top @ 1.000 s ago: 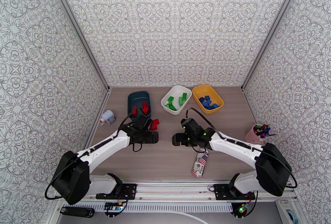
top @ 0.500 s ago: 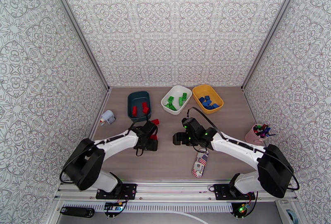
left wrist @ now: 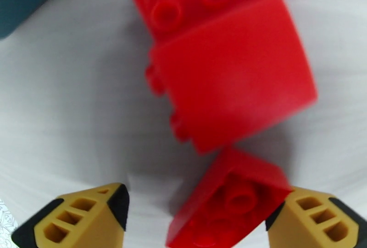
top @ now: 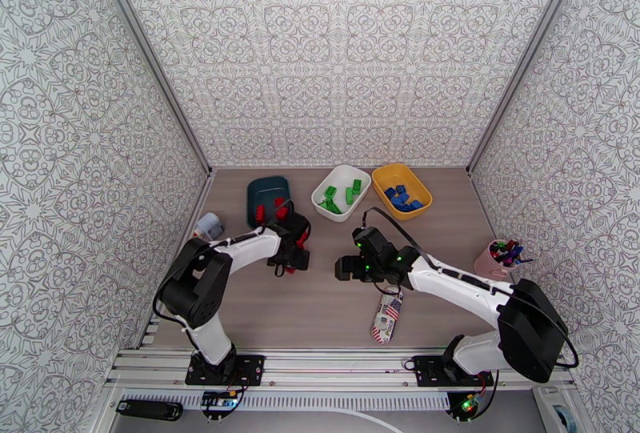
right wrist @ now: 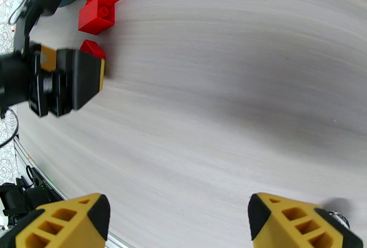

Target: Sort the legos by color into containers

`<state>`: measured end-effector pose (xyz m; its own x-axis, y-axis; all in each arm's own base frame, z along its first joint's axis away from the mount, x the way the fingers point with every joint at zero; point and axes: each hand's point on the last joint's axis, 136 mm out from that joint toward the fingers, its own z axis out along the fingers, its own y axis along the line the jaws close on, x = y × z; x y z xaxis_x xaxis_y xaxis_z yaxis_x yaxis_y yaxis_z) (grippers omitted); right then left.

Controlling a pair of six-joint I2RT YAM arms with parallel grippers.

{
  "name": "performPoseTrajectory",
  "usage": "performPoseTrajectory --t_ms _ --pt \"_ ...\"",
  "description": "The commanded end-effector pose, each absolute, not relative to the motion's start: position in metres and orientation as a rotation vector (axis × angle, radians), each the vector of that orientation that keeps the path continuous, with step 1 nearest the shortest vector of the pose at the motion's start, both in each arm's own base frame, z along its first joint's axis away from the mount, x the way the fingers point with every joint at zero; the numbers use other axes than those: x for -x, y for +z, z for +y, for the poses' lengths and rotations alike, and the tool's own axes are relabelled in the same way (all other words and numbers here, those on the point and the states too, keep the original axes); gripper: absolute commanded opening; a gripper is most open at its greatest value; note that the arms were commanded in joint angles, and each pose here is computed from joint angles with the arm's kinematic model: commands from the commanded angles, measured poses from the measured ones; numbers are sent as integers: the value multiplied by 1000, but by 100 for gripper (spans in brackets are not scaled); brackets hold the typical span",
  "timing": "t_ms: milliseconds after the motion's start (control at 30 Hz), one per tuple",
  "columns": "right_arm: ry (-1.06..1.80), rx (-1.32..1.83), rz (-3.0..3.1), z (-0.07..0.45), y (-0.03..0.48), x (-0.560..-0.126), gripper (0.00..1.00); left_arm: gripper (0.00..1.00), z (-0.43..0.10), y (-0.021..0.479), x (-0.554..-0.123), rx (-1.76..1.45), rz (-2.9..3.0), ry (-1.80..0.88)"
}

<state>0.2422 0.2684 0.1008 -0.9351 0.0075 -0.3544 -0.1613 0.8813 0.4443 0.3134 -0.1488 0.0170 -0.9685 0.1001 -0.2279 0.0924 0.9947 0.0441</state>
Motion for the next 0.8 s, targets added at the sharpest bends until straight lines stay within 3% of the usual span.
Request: performPoseTrajectory --t_ms 0,200,300,533,767 --pt "672 111 2694 263 105 -244 83 70 -154 14 -315 -207 2922 35" --pt "678 106 2696 264 103 -244 83 44 -166 12 -300 -209 2938 -28" --pt "695 107 2696 267 103 -246 83 36 -173 20 -292 -187 2929 -94" --pt "876 130 2679 296 108 -249 80 33 -185 65 -291 -134 2845 -309" --pt "1149 155 2642 349 120 -255 76 35 -157 124 -325 24 2708 -468"
